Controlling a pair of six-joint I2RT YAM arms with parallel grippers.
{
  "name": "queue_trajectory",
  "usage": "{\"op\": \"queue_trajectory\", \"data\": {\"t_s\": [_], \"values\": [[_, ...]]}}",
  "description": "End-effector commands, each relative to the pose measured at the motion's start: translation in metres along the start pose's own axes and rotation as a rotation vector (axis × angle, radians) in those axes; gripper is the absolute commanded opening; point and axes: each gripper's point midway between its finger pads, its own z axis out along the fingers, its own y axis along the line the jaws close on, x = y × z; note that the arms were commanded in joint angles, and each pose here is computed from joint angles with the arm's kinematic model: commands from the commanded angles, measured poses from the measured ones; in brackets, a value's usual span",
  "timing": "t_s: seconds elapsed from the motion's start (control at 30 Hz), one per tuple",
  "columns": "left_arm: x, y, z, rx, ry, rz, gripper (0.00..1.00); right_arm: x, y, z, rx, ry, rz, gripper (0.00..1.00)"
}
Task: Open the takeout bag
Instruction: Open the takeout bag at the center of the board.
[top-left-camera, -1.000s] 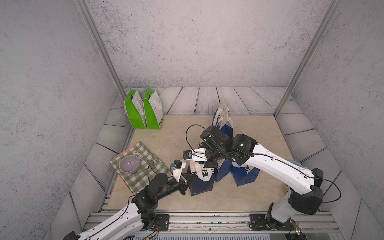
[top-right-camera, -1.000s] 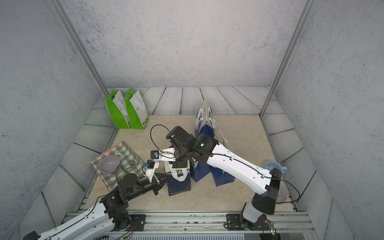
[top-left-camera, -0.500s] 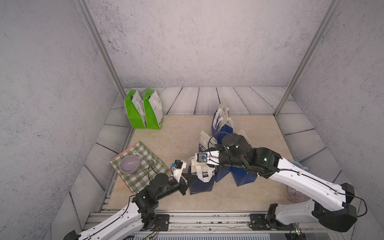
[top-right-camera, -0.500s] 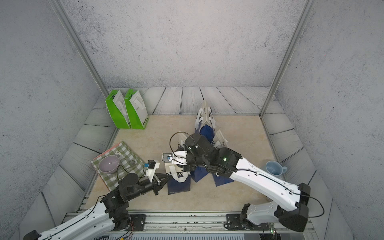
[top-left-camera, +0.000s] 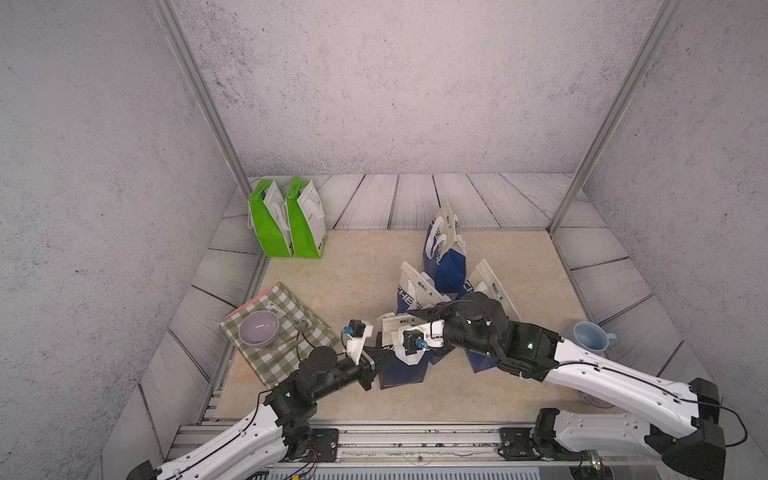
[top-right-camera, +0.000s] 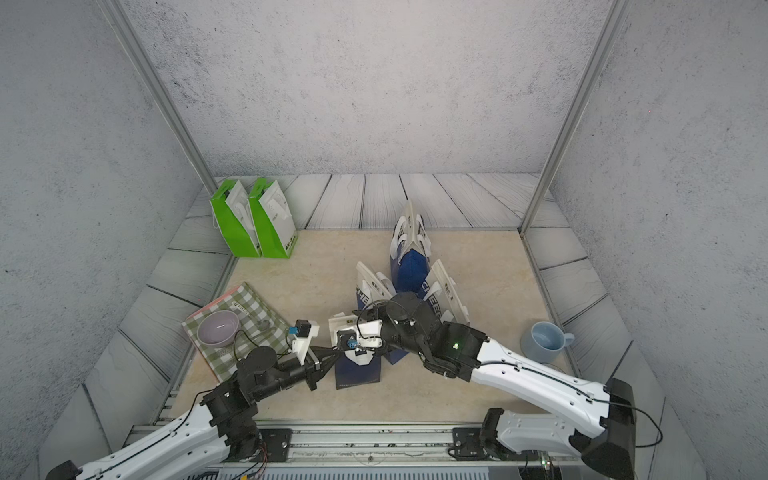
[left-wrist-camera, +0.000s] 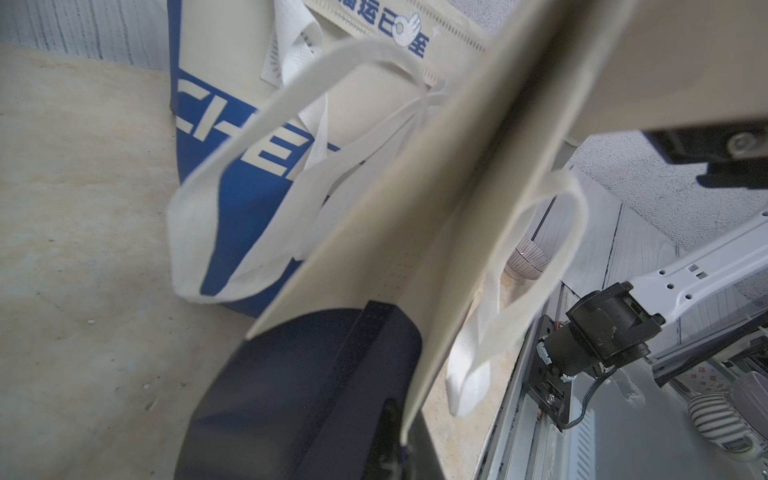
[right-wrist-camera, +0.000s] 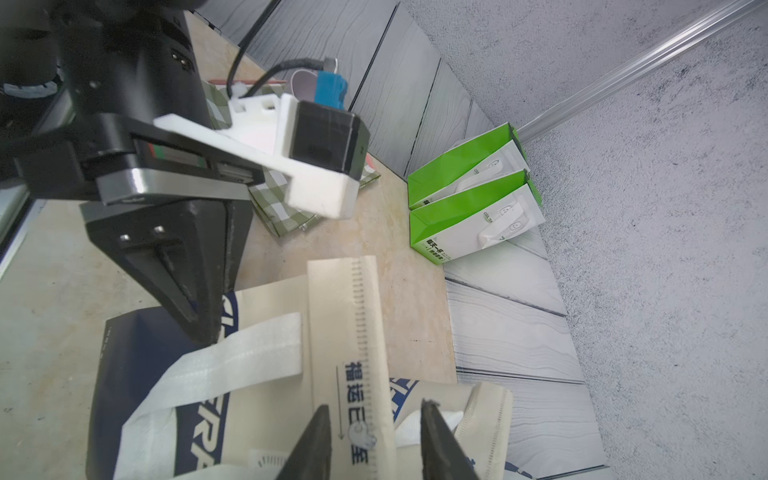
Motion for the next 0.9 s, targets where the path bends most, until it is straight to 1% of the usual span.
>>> {"op": "queue_trajectory", "data": {"t_s": [0.0,0.17,0.43,0.5,0.63,0.8,0.87], "values": [[-0.005,-0.003,-0.001,0.001,-0.003,0.015,0.0,-0.002,0.0,0.001,0.019,-0.019,-0.049,0.37],[-0.005,-0.003,-0.001,0.003,-0.003,0.018,0.0,0.001,0.007,0.003,0.02,-0.019,-0.086,0.37],[-0.005,-0.003,0.0,0.003,-0.005,0.016,0.0,0.005,0.009,0.01,0.069,-0.012,-0.134,0.36],[-0.005,-0.003,0.001,0.003,-0.005,0.017,0.0,0.007,0.008,0.012,0.091,-0.001,-0.149,0.36],[-0.005,-0.003,0.001,0.005,-0.003,0.015,0.0,0.004,-0.004,0.01,0.187,-0.014,-0.166,0.37],[-0.004,-0.003,0.001,0.005,-0.002,0.014,0.0,0.001,-0.007,0.004,0.225,-0.035,-0.176,0.37],[-0.003,-0.002,0.001,0.003,-0.001,0.01,0.0,0.003,-0.004,0.003,0.225,-0.032,-0.196,0.39]]}}
